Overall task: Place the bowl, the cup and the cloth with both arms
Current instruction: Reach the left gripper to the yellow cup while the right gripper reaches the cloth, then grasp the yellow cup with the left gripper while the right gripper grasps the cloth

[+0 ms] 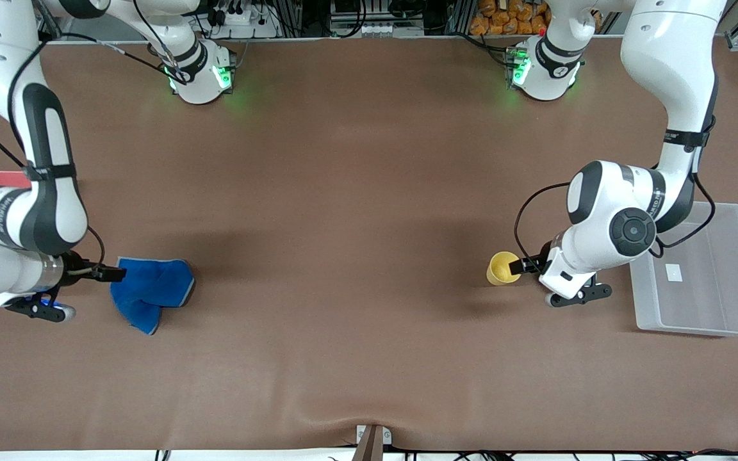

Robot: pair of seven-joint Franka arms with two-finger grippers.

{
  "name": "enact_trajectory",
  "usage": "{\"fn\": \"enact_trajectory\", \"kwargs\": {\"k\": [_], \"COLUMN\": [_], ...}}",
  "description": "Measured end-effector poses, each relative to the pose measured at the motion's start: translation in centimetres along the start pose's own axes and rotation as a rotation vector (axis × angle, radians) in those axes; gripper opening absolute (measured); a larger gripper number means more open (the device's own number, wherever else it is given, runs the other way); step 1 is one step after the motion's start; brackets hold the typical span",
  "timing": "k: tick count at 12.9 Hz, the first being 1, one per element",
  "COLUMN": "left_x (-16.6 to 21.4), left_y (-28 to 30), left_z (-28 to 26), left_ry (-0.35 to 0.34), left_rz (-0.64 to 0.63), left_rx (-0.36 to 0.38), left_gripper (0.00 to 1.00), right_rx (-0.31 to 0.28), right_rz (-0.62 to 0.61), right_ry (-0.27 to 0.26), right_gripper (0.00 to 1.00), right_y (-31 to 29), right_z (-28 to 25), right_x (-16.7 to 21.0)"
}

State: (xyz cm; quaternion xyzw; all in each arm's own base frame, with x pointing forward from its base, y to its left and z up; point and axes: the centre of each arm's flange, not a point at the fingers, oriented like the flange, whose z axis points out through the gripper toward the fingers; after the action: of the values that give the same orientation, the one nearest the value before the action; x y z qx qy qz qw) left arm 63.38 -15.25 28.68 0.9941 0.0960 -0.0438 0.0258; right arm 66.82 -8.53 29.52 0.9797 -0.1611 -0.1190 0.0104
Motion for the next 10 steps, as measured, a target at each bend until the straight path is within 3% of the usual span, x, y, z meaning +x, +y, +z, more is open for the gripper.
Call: {"fn": "enact_trajectory", "kwargs": {"k": [3,6,8,10], "left_x": [-0.7,-1.2,-1.3,-1.5], "left_y": [-0.6,-0.6,-0.4,-0.1], "left_z": [2.4,3.2,3.6,4.5], "left_ry": [0.007,-0.003,0.006,0.019], "left_rz": [-0.016,-0.023,-0.035,-0.051], "left_rx": [0.000,0.003,-0.002,-0.008], "left_gripper": [0.93,0.62,0.57,0.53], "right_rx": [0.000,0.072,0.113,0.127], "right_rz": [0.173,0.297,0.337,0.352], "right_ry": [0.011,0.029,0.009,0.027], "right_gripper": [1.00,1.00,1.00,1.00], "right_y": [-1.1,-2.3,-2.3,-2.3], "right_z": [1.5,2.8,4.1,4.9], "right_x": [0.9,2.1,2.5,3.1]}}
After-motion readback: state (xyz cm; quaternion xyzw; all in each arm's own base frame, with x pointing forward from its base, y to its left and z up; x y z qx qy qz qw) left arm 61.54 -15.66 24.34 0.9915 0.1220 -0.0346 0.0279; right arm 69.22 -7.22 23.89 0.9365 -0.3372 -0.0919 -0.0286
